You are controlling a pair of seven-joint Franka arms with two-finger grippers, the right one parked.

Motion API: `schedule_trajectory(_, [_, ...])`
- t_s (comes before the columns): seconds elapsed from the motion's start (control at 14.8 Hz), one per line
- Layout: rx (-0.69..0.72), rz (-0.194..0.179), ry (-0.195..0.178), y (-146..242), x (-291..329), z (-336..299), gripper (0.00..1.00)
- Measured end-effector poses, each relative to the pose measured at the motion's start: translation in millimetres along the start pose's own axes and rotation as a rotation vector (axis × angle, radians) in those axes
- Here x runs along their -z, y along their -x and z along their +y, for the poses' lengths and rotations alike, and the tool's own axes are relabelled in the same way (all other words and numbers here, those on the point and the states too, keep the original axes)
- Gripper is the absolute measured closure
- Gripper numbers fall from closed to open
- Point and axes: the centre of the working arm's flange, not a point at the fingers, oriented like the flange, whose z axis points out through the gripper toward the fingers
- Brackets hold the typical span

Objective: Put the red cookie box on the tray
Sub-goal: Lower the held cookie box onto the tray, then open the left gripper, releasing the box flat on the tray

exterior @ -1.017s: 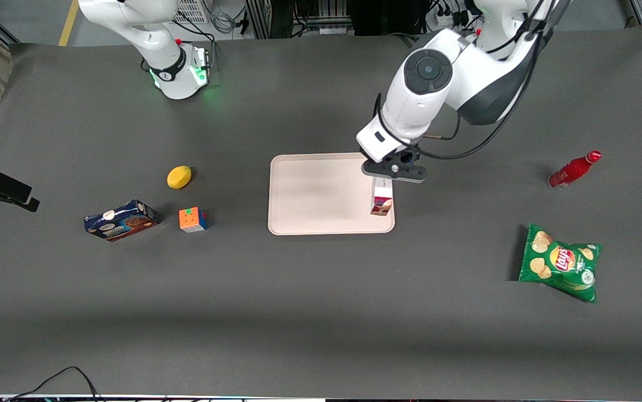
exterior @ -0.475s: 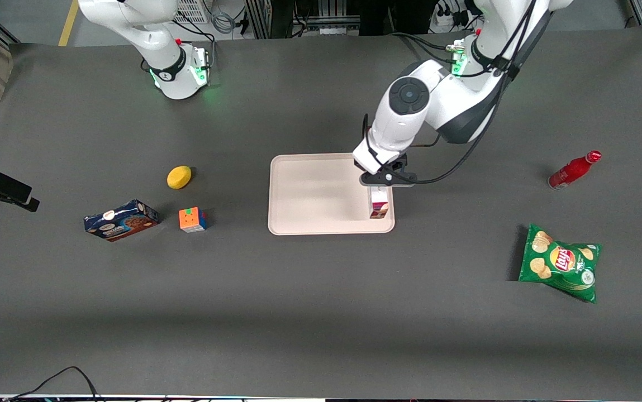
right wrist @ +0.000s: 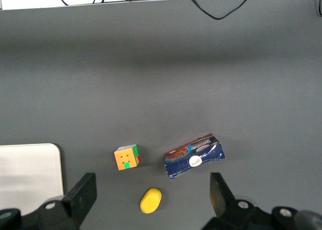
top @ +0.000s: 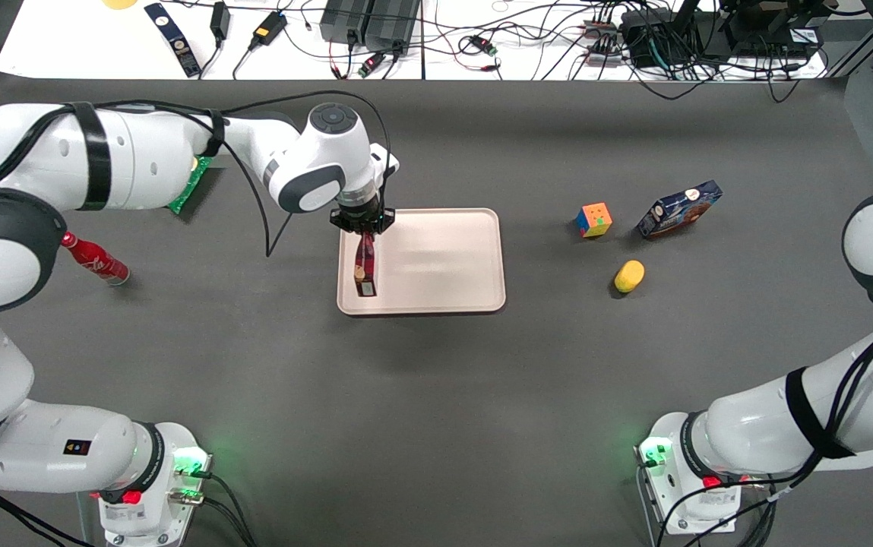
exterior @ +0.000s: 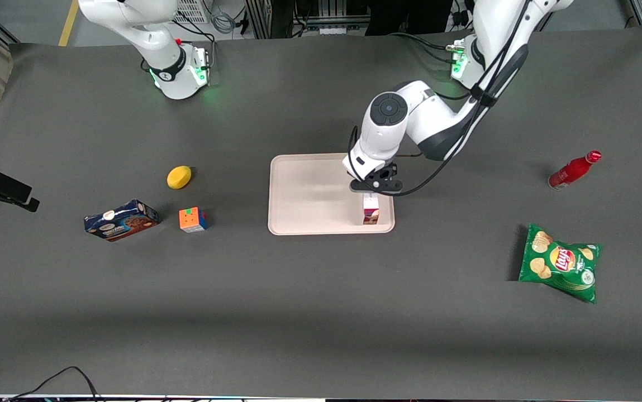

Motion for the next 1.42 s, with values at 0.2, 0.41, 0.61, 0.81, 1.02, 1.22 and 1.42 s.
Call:
schedule_trajectory(0.2, [0.014, 0.021, 0.003, -3, -20, -1, 0.86])
schedule_trajectory(0.41, [0.009, 0.022, -0.020, -8, -37, -10, 0.86])
schedule_trajectory(0.61, [0.015, 0.018, -0.025, -10, -41, -14, 0.86])
schedule_trajectory(0.81, [0.014, 0.012, -0.027, -9, -43, -14, 0.86])
schedule_trajectory(1.02, [0.012, 0.009, -0.029, -8, -45, -14, 0.86])
schedule_trajectory(1.22, [0.011, 0.002, -0.034, -5, -48, -15, 0.67])
schedule_trajectory(1.42, [0.012, 0.002, -0.034, -5, -48, -15, 0.36])
